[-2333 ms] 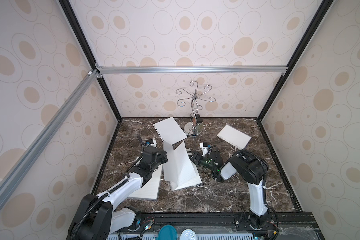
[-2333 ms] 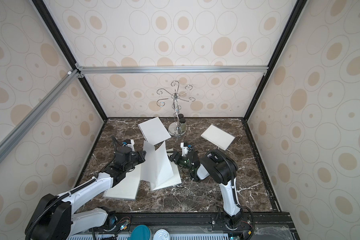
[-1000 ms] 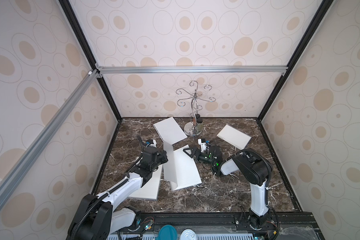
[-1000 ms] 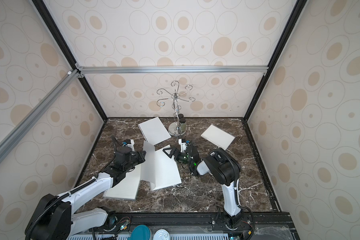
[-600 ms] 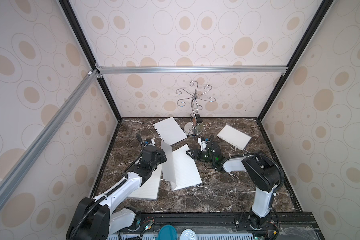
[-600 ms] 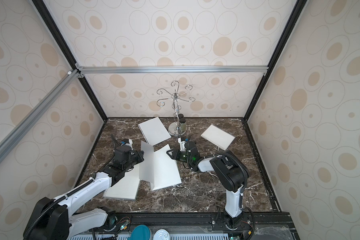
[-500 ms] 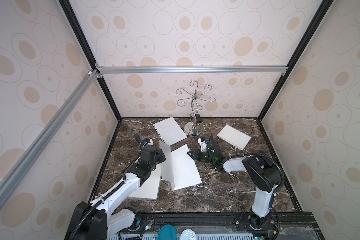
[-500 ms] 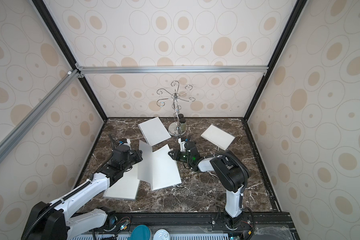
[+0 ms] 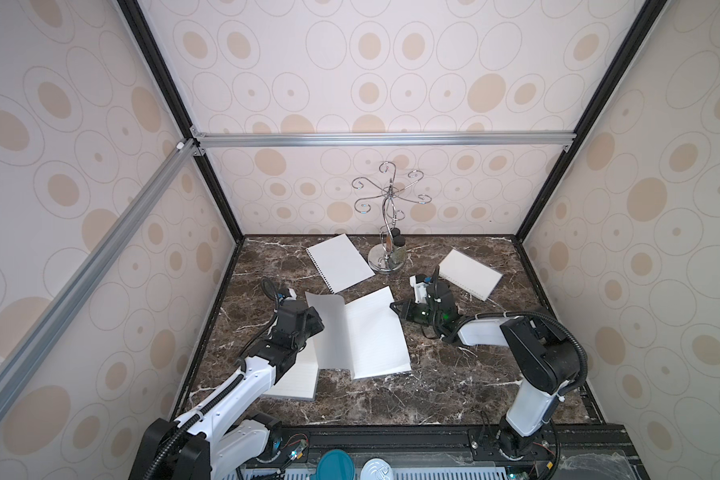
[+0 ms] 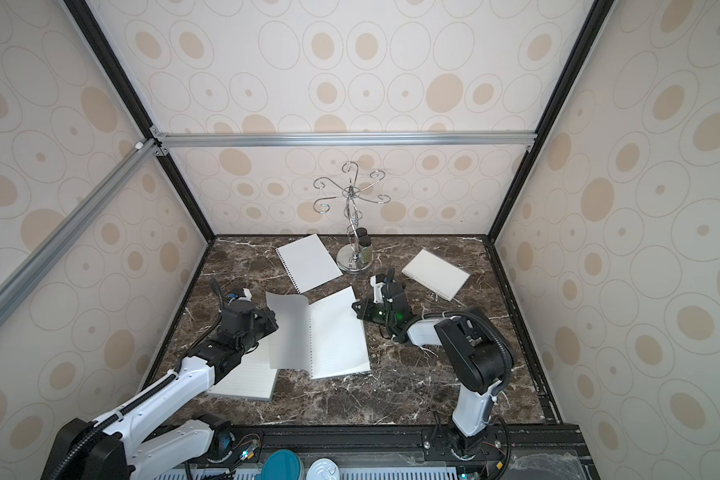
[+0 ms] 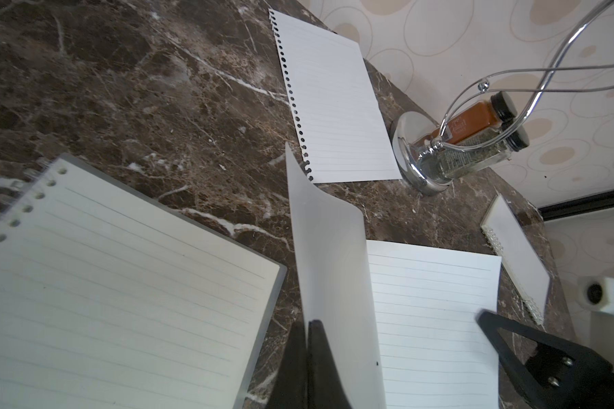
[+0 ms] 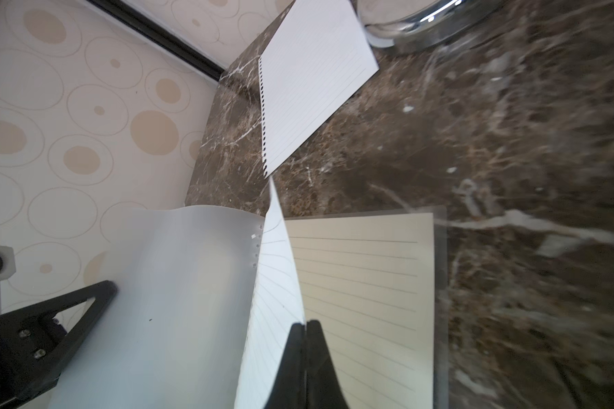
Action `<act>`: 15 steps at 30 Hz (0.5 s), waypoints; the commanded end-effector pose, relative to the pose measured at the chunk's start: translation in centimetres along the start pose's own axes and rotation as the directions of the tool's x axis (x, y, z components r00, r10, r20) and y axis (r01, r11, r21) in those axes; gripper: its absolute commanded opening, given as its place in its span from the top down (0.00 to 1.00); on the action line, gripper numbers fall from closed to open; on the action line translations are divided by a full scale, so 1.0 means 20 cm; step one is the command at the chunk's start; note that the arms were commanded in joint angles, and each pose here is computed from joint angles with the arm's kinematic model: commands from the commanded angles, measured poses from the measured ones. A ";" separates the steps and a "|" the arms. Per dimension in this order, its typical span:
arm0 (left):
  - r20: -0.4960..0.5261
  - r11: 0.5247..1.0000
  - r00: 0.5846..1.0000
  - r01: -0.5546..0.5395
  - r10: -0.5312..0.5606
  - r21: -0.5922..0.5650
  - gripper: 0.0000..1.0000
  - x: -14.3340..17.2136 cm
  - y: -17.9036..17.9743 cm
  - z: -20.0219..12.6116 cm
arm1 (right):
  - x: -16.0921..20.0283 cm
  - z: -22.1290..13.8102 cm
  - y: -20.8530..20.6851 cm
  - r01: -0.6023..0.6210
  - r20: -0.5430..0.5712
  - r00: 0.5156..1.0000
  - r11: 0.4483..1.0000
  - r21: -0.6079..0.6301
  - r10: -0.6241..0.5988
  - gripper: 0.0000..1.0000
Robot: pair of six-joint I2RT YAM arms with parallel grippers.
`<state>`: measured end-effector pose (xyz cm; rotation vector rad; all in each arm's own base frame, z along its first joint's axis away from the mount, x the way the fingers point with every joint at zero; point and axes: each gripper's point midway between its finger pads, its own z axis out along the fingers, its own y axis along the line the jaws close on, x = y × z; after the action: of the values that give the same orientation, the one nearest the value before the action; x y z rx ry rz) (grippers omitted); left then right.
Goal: Tear off pages from different notebooks
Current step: Tear off the paper from the notebook.
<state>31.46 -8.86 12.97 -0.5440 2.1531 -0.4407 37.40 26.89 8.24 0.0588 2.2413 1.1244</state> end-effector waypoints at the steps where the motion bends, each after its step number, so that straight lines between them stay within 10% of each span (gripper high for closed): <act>1: 0.016 0.997 1.000 -0.024 0.025 -0.072 1.00 -0.03 0.06 -0.02 | -0.01 -0.02 -0.04 0.001 0.019 1.000 1.000 0.018 -0.001 1.00; 15: 0.043 0.988 0.998 -0.033 0.040 -0.151 1.00 -0.01 0.17 -0.01 | 0.01 -0.11 -0.20 -0.032 0.068 0.997 0.998 0.050 0.029 1.00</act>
<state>30.77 -7.11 11.39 -0.5774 2.1784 -0.3146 36.71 23.30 5.38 0.1474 2.2625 1.0558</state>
